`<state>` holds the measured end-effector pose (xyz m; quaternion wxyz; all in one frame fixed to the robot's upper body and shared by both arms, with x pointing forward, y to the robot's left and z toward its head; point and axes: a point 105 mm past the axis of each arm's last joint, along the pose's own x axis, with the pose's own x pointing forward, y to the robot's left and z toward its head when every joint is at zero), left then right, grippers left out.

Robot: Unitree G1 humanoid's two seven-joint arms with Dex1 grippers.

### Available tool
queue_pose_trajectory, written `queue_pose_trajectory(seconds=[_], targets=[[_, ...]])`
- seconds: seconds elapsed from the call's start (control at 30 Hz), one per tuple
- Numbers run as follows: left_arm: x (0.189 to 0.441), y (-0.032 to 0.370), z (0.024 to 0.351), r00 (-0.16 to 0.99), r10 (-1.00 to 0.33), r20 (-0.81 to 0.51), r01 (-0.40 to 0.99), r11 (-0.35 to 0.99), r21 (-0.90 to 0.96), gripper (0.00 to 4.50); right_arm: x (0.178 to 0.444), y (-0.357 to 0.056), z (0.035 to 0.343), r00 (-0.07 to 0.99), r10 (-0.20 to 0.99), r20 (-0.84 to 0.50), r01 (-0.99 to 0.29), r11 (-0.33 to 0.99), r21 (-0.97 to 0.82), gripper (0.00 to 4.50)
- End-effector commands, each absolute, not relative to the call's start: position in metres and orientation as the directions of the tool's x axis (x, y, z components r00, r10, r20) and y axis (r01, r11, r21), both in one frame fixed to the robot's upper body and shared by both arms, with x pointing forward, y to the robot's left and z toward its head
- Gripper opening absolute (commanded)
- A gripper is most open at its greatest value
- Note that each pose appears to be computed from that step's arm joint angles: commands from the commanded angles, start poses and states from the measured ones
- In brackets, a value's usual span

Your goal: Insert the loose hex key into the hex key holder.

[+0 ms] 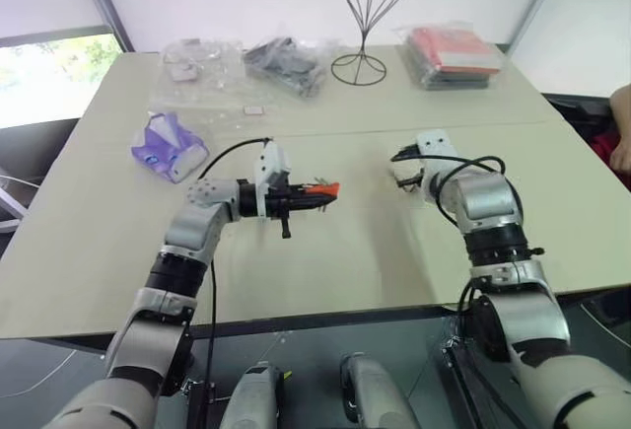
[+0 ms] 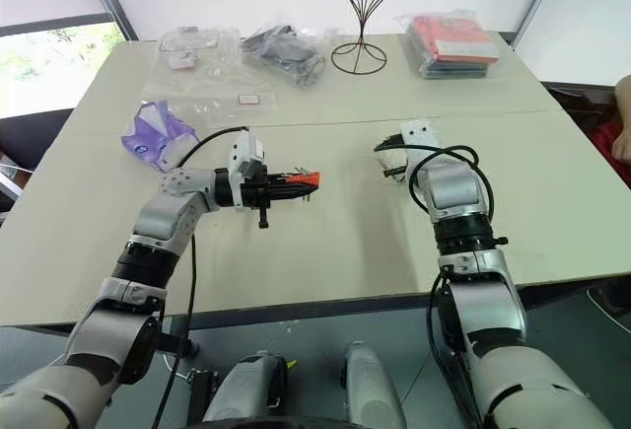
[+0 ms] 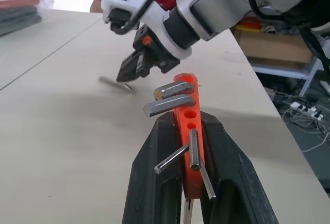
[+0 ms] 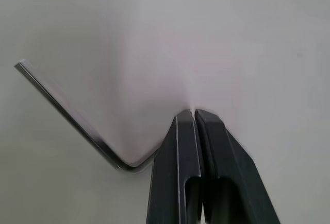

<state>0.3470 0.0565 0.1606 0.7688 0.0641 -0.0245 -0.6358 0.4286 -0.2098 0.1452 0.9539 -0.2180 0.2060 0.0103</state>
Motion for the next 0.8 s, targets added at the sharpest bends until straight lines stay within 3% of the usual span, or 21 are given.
queue_pose_trajectory(seconds=[0.03,0.13,0.27,0.37,0.63,0.8], targets=[[0.348,0.054,0.172,0.181,-0.983,-0.020,0.969,0.175,0.175,0.00,0.435,-0.197,0.187,0.978,0.019,-0.208,-0.127,0.844,-0.522,0.04],[0.348,0.053,0.171,0.170,-0.985,-0.022,0.971,0.164,0.172,0.00,0.433,-0.193,0.197,0.986,0.076,-0.147,-0.154,0.755,-0.637,1.43],[0.349,0.054,0.170,0.168,-0.985,-0.028,0.972,0.160,0.173,0.00,0.425,-0.172,0.206,0.945,0.284,-0.163,-0.315,0.648,-0.694,3.36],[0.350,0.054,0.169,0.168,-0.985,-0.032,0.972,0.160,0.173,0.00,0.416,-0.168,0.199,0.878,0.406,-0.254,-0.468,0.614,-0.636,3.36],[0.349,0.057,0.167,0.176,-0.984,-0.039,0.970,0.166,0.175,0.00,0.413,-0.190,0.198,0.802,0.456,-0.385,-0.596,0.572,-0.564,3.36],[0.348,0.057,0.166,0.181,-0.983,-0.041,0.970,0.171,0.174,0.00,0.412,-0.193,0.183,0.727,0.486,-0.485,-0.682,0.597,-0.423,3.36]])
